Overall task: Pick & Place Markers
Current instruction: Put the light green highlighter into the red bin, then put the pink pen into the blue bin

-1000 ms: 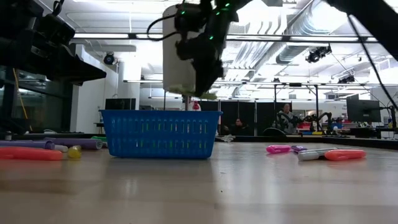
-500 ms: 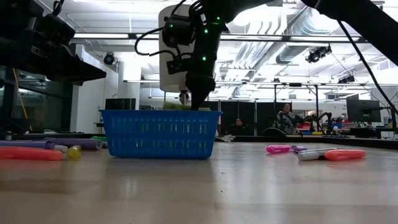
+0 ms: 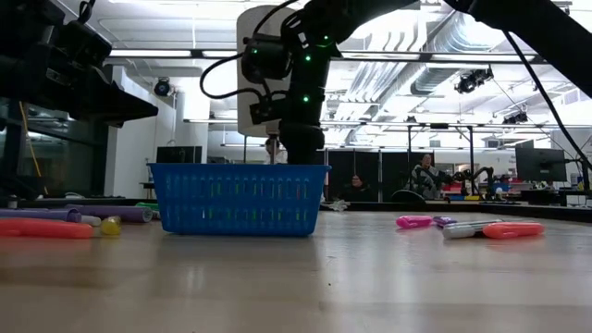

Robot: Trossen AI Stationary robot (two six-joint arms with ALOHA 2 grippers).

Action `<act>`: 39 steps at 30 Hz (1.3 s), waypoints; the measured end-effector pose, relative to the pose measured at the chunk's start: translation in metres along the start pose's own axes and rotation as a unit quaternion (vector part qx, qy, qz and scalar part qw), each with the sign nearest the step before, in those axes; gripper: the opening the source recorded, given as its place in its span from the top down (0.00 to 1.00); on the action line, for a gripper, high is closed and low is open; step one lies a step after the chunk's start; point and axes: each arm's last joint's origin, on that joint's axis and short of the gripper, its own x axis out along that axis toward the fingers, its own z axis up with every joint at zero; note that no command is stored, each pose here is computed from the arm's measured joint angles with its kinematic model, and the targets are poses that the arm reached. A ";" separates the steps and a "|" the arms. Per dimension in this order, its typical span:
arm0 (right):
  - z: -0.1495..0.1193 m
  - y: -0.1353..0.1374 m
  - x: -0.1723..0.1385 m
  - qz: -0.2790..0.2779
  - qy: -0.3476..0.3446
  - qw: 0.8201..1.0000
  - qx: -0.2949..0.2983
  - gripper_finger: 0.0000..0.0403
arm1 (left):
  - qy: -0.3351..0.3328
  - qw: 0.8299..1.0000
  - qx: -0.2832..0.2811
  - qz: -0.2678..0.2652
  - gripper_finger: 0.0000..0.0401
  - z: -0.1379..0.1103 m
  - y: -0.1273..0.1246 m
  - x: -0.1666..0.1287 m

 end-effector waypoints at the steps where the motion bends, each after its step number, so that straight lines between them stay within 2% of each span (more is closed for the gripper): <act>1: 0.000 0.000 0.000 0.000 0.000 1.000 0.003 0.75 | 0.000 1.000 0.000 0.000 0.79 0.000 0.000 0.000; 10: 0.000 0.002 -0.001 -0.026 0.006 0.999 0.029 0.68 | 0.000 1.000 0.000 0.000 0.79 0.000 0.000 0.000; 18: 0.002 0.014 -0.025 -0.020 -0.011 0.998 0.053 0.65 | 0.000 1.000 0.000 0.000 0.79 0.000 0.000 0.000; 23: -0.003 0.022 -0.042 0.009 0.000 0.998 0.055 0.65 | 0.000 1.000 0.000 0.000 0.79 0.000 0.000 0.000; 28: -0.009 0.033 -0.057 0.068 0.018 0.997 0.040 0.65 | 0.000 1.000 0.000 0.000 0.79 0.000 0.000 0.000; 34: -0.017 0.039 -0.074 0.090 0.015 0.996 0.017 0.65 | 0.000 1.000 0.000 0.000 0.79 0.000 0.000 0.000; 39: -0.036 0.048 -0.073 0.089 -0.006 0.996 -0.004 0.65 | 0.000 1.000 0.000 0.000 0.79 0.000 0.000 0.000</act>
